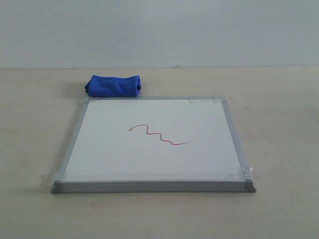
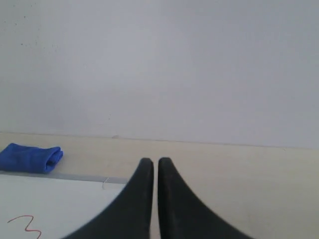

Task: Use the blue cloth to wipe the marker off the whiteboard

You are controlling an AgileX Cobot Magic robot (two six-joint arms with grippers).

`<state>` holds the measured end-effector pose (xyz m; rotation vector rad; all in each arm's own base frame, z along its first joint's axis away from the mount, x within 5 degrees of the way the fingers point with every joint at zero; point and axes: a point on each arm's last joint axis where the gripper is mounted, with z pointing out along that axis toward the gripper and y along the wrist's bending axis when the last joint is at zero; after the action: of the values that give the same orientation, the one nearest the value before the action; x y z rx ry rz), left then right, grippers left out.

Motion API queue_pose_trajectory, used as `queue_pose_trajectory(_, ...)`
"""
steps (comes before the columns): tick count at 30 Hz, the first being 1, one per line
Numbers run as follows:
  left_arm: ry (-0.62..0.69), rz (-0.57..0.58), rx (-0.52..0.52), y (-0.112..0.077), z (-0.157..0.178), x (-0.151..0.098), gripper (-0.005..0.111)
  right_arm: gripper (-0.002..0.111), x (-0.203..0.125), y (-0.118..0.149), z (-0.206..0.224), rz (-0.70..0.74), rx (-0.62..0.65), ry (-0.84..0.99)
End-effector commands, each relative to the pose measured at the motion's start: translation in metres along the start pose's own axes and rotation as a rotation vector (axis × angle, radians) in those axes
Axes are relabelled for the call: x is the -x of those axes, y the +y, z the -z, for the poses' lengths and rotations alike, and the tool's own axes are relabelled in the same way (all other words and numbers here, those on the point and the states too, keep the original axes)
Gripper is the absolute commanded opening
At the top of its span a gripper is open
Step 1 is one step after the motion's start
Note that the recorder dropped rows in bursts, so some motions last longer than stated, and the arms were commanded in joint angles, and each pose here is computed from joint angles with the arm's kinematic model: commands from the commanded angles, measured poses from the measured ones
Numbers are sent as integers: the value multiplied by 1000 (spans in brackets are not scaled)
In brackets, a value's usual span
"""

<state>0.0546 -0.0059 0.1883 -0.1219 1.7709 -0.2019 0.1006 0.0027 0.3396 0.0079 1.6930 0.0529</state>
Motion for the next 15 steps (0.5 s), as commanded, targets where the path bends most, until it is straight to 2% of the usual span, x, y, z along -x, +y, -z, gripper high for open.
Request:
queue_pose_trajectory(1, -1, -1, 3, 0, 0, -1, 4, 1, 11, -1, -3, -65, -3, -83)
queue_pose_trajectory(8, -1, -1, 3, 0, 0, -1, 4, 1, 16, -1, -7, -81, -8, -145)
queue_pose_trajectory(15, -1, -1, 3, 0, 0, -1, 4, 1, -2, 0, -53, -88, 0, 29)
